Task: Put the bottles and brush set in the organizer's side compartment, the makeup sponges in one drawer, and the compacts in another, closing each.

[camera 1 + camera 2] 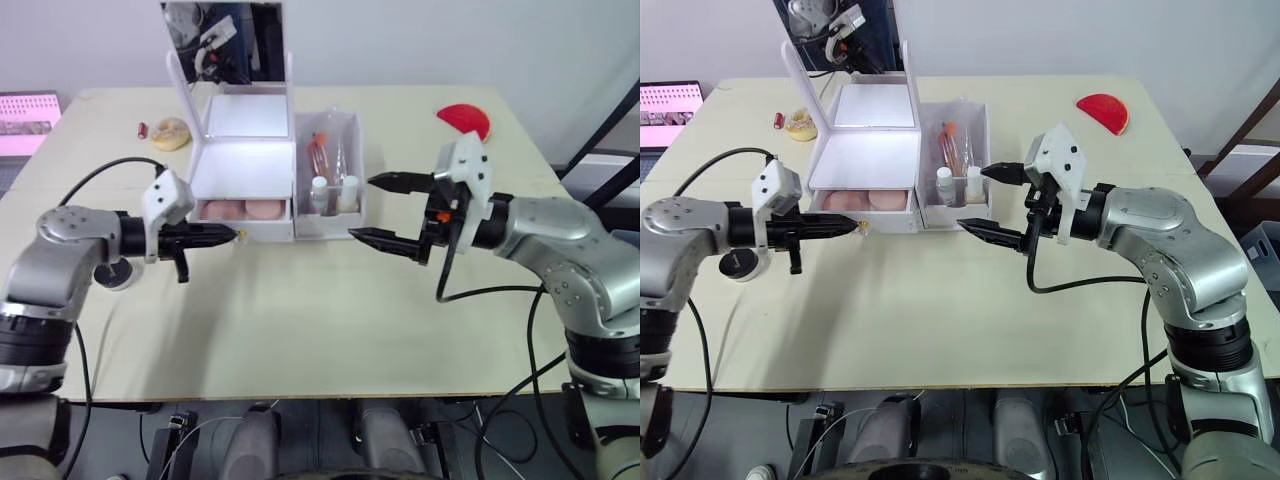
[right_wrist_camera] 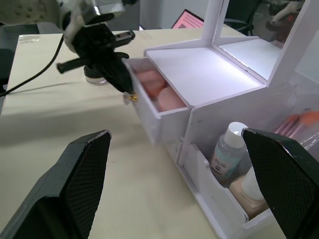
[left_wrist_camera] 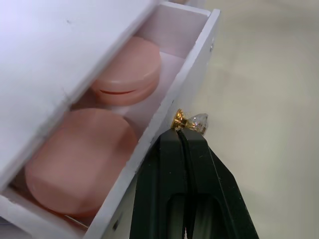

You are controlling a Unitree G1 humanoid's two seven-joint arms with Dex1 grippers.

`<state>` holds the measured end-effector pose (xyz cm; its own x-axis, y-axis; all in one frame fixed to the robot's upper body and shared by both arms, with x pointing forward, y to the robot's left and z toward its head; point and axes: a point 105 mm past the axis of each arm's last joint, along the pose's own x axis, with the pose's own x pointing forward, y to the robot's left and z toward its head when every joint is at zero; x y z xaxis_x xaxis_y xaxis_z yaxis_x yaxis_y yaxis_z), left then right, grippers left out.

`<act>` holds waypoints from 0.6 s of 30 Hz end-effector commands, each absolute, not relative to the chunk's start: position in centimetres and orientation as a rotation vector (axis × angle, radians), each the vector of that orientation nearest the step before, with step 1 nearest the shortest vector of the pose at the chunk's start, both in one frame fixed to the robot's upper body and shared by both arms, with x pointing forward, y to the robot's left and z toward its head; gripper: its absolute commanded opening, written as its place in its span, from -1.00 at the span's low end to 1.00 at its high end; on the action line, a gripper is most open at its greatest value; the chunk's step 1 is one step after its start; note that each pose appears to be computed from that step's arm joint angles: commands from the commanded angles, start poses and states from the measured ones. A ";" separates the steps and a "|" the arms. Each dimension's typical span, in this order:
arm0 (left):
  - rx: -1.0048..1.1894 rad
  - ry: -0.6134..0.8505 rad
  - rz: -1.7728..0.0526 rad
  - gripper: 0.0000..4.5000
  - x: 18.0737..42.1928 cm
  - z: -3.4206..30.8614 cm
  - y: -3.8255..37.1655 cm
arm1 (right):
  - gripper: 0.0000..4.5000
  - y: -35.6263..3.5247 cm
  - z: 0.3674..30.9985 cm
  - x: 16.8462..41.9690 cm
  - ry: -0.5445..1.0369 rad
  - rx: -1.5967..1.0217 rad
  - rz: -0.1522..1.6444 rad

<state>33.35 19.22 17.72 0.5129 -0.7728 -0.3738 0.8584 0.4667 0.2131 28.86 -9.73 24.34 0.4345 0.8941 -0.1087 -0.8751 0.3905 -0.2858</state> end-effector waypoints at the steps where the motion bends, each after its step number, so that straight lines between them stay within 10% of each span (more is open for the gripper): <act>1: 0.407 0.191 -0.941 -0.99 34.8 18.7 19.4 | 1.00 -9.5 25.6 28.2 -0.127 -0.343 1.124; 18: 0.391 0.148 -0.873 -0.99 36.9 18.9 19.3 | 1.00 -9.2 25.4 28.0 -0.125 -0.335 1.128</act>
